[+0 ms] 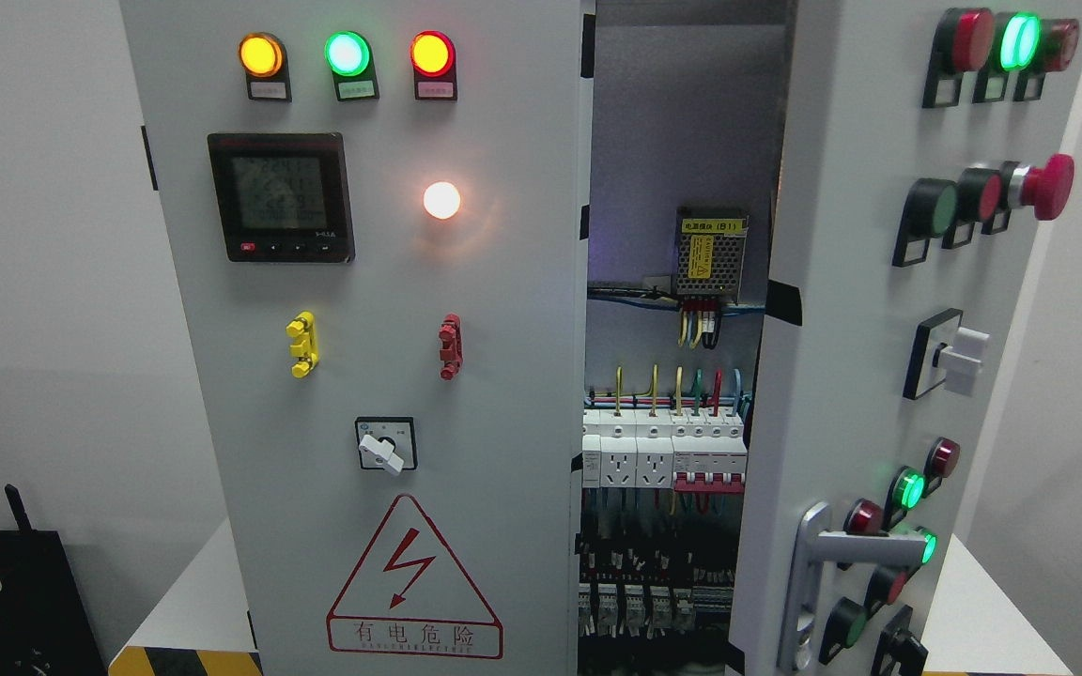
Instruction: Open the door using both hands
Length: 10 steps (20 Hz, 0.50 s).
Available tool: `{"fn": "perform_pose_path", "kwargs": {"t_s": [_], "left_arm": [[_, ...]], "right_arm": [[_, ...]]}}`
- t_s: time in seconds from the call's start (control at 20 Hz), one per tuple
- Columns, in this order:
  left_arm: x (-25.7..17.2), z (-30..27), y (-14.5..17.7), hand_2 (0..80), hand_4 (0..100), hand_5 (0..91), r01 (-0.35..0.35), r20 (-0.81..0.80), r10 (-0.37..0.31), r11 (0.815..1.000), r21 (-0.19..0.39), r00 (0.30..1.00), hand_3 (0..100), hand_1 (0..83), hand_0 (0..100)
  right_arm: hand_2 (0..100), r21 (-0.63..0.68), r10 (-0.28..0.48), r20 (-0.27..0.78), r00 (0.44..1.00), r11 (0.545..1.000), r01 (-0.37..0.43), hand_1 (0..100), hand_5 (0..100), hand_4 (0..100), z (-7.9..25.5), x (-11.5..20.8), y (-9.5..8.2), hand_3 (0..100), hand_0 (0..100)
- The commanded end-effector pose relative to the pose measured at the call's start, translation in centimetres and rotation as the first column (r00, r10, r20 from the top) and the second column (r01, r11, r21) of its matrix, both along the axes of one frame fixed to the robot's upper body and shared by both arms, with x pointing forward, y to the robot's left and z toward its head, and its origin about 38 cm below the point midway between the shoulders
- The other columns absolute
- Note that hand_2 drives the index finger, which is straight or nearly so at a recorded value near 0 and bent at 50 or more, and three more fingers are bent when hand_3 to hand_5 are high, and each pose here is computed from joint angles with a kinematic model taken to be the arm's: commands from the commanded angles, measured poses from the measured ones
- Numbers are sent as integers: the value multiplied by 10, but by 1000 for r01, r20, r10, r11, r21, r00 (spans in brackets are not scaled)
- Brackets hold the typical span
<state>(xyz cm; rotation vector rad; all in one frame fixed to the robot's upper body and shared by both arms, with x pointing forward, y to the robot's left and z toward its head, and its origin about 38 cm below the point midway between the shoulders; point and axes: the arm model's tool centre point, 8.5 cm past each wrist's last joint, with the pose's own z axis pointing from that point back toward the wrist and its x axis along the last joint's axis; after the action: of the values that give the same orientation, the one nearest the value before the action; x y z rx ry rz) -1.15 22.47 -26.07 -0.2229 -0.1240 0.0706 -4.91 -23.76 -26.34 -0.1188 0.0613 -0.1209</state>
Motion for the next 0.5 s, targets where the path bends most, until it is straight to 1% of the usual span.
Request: {"fn": "perform_pose_path", "kwargs": {"t_s": [0.0,0.45], "left_arm": [[5,0,0,0,0,0,0,17,0,1000,1,1000,0,389,120],[7,0,0,0,0,0,0,20,0,1000,1,1000,0,389,120]], "right_arm": [[0,-3,0,3,1000,1000,0,0,0,0,0,2,-1,0,57],[0,-8,4,15,1000,1000,-4,0,0,0,0,7,-2,0,57]]}}
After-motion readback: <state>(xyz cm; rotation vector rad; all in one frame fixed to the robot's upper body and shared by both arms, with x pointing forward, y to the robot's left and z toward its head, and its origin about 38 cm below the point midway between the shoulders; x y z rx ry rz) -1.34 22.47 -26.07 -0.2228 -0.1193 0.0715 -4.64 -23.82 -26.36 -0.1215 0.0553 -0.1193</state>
